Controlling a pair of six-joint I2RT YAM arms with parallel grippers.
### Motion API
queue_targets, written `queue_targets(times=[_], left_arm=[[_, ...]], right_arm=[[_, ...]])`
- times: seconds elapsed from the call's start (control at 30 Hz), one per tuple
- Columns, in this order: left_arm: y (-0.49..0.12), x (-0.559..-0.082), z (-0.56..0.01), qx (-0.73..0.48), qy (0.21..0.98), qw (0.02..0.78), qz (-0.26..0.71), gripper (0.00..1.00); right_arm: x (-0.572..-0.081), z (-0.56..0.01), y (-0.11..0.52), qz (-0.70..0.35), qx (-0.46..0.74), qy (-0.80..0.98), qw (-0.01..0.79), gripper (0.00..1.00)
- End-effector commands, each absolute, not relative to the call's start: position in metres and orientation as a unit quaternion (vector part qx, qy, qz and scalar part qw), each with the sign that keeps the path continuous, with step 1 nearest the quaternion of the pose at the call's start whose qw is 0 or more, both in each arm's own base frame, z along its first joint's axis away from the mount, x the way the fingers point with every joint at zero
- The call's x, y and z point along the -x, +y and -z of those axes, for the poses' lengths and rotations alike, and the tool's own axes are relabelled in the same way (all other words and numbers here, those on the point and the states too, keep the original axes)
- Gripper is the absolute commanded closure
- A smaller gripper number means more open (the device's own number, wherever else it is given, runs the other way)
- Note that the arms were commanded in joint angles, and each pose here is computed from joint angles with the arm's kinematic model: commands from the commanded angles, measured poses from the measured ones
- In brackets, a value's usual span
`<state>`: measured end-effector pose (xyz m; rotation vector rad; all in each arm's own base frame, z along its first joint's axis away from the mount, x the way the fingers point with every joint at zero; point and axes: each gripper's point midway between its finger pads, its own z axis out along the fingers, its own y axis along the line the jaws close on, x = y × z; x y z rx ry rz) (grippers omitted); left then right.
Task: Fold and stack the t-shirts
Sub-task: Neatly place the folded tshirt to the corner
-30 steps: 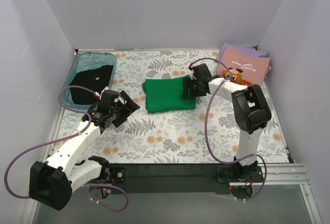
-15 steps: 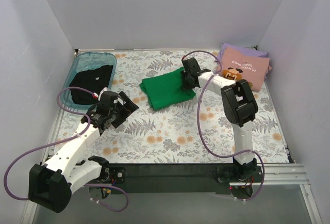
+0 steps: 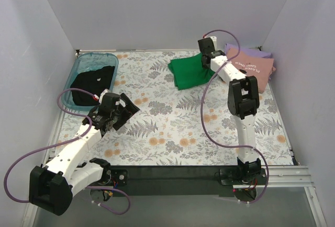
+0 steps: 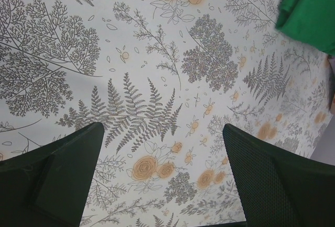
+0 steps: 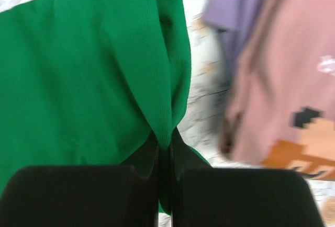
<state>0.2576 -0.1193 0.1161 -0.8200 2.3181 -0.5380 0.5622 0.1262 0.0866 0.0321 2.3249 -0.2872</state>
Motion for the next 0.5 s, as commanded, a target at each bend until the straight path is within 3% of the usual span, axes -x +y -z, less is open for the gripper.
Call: queue_targets(times=[0.0, 0.47], left_arm=[[-0.115, -0.261, -0.119, 0.316, 0.873, 0.318, 0.193, 0.02], [-0.118, -0.262, -0.117, 0.317, 0.872, 0.314, 0.199, 0.02]], right_arm=[[-0.578, -0.136, 0.081, 0.155, -0.048, 0.891, 0.423, 0.99], [-0.58, -0.233, 0.025, 0.174, -0.083, 0.851, 0.489, 0.99]])
